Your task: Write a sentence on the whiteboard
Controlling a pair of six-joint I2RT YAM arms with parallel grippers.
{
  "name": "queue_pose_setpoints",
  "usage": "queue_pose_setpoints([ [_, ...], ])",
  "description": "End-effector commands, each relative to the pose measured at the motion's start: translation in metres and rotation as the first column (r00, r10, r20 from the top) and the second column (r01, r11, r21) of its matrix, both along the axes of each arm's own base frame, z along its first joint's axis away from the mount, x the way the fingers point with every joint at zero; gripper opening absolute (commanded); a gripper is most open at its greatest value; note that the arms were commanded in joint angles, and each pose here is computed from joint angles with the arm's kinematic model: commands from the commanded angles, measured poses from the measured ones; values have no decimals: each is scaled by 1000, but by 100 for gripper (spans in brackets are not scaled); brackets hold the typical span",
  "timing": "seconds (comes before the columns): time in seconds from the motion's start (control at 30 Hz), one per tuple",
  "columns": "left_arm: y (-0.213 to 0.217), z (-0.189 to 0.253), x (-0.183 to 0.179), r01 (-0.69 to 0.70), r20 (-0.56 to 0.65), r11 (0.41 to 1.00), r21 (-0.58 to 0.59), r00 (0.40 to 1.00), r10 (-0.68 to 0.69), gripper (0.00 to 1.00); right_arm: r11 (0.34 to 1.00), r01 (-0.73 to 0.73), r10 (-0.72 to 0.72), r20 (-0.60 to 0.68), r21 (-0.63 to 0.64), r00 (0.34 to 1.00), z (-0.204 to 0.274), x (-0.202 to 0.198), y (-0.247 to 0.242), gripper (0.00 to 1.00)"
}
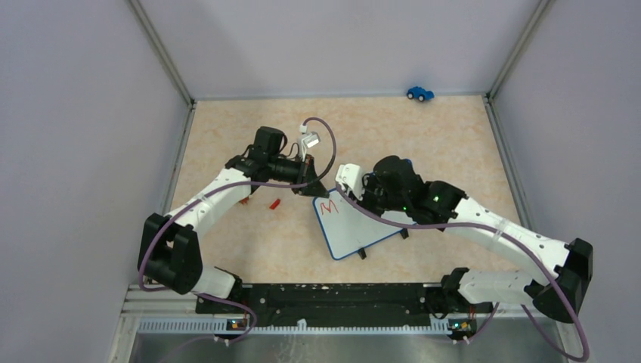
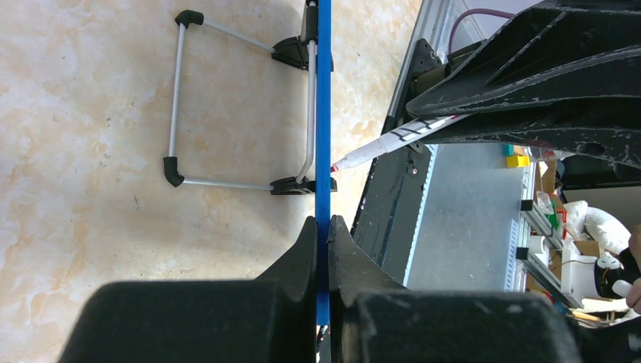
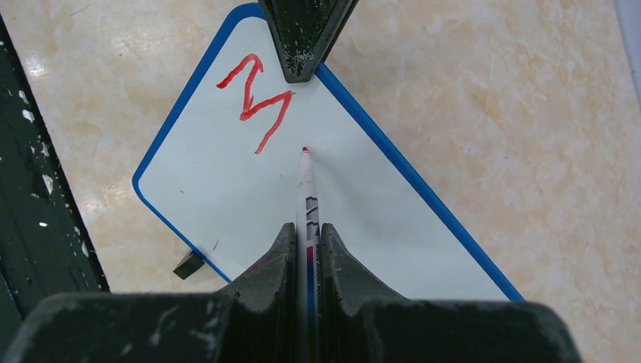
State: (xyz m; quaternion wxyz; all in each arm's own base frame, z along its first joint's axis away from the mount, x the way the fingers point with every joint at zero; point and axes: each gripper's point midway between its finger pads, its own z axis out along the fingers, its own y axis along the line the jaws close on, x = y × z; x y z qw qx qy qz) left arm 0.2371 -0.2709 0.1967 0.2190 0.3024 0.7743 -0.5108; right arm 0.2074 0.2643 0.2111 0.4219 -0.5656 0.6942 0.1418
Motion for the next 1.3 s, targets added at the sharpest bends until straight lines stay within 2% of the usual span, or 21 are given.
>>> queue_pose_setpoints([
  [0.0,-2,6,-3,20,7,1000,-19,1000,-20,0,999,31,-31,17,38,999,10,10,7,0],
  [0.27,-2,5,-4,21,6,1000,-18,1000,-21,0,999,10,-10,2,42,1000,7,8,13,0],
  [0.7,-1,3,-3,20,1,1000,-16,1000,-20,0,999,-30,29,-37,-27,999,-17,-5,7,0],
  [1.27,-1,3,-3,19,2,1000,-16,1000,-19,0,995,81,-80,21,-59,997,-12,11,-11,0],
])
